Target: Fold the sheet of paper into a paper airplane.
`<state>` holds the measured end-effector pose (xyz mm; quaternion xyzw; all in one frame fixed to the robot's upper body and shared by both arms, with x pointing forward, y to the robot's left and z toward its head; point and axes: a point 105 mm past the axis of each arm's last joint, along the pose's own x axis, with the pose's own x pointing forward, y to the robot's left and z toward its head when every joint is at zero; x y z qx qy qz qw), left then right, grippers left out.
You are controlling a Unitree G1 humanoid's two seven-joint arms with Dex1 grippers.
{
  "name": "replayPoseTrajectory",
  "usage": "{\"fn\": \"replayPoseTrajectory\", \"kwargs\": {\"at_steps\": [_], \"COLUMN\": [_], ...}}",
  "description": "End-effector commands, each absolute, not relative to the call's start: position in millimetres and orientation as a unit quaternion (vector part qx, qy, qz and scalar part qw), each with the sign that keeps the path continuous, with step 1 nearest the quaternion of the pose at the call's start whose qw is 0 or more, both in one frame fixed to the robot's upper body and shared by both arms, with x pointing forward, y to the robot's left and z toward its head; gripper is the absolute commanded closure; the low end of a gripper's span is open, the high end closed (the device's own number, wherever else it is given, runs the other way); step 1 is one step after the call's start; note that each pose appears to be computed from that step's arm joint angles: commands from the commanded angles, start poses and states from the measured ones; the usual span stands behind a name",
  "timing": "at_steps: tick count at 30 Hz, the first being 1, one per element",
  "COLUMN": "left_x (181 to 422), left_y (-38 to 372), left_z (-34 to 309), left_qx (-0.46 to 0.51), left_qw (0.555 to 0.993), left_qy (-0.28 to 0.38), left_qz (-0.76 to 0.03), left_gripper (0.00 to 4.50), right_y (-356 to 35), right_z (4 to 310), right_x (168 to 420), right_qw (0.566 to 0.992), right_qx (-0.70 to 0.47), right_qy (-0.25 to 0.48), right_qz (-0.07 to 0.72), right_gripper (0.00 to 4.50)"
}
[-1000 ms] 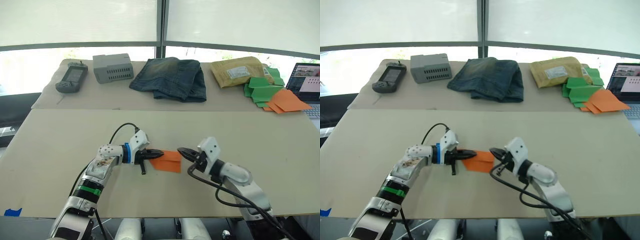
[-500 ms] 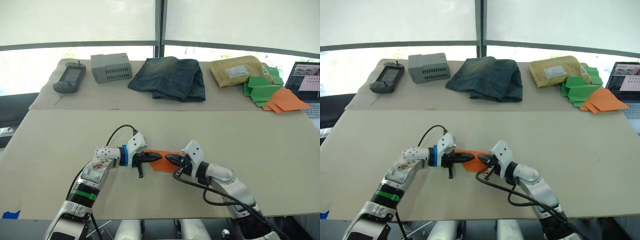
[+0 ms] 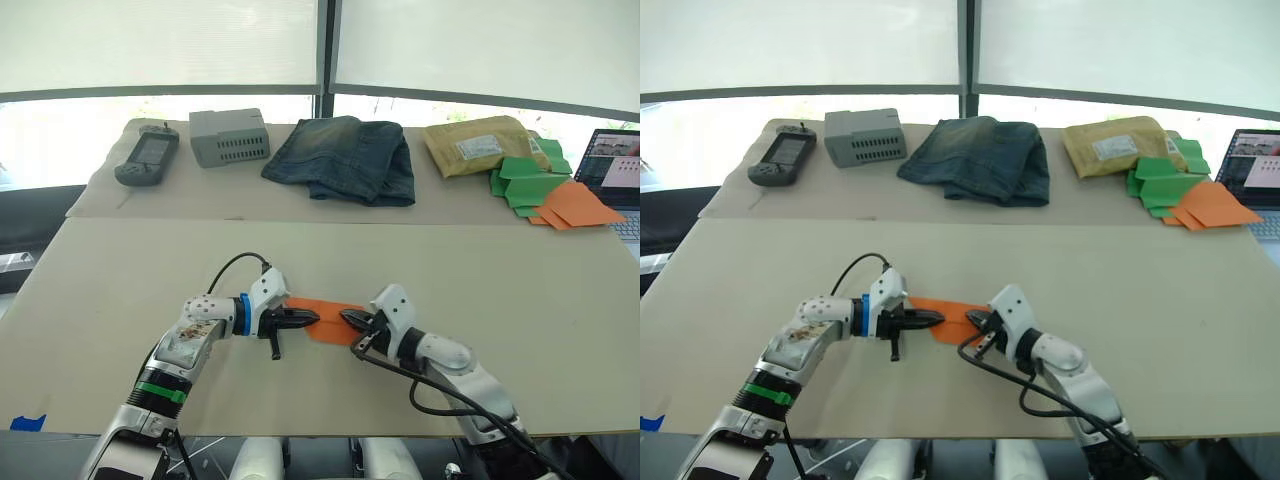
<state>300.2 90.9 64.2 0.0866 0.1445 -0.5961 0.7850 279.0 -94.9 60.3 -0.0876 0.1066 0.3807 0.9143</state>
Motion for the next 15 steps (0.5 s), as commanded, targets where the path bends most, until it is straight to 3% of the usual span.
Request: {"fn": "replayPoseTrajectory", "kwargs": {"at_steps": [1, 5, 8, 12, 15], "left_x": [298.8, 297.9, 298.0, 298.6, 300.6], "left_y": [86.9, 79.1, 77.8, 78.1, 80.1], "left_z": [54.7, 59.2, 60.7, 62.7, 64.7], "left_qx": [0.084, 0.069, 0.066, 0.066, 0.061], "left_qw": [0.782, 0.783, 0.785, 0.788, 0.799], "left_qy": [0.160, 0.149, 0.146, 0.144, 0.142], "left_qz": [-0.597, -0.600, -0.598, -0.594, -0.582], "left_gripper": [4.50, 4.50, 4.50, 4.50, 4.50], "right_y": [-120.0, -115.9, -105.2, -84.0, -73.3], "right_z": [60.8, 104.6, 119.3, 119.7, 91.0], "right_x": [275.2, 283.9, 289.7, 294.2, 296.6], "right_qw": [0.925, 0.924, 0.917, 0.907, 0.901], "right_qx": [-0.087, -0.094, -0.097, -0.089, -0.081], "right_qy": [0.120, 0.044, 0.025, 0.026, 0.090], "right_qz": [0.350, 0.369, 0.386, 0.410, 0.417], "right_gripper": [4.47, 4.47, 4.47, 4.47, 4.47]}}
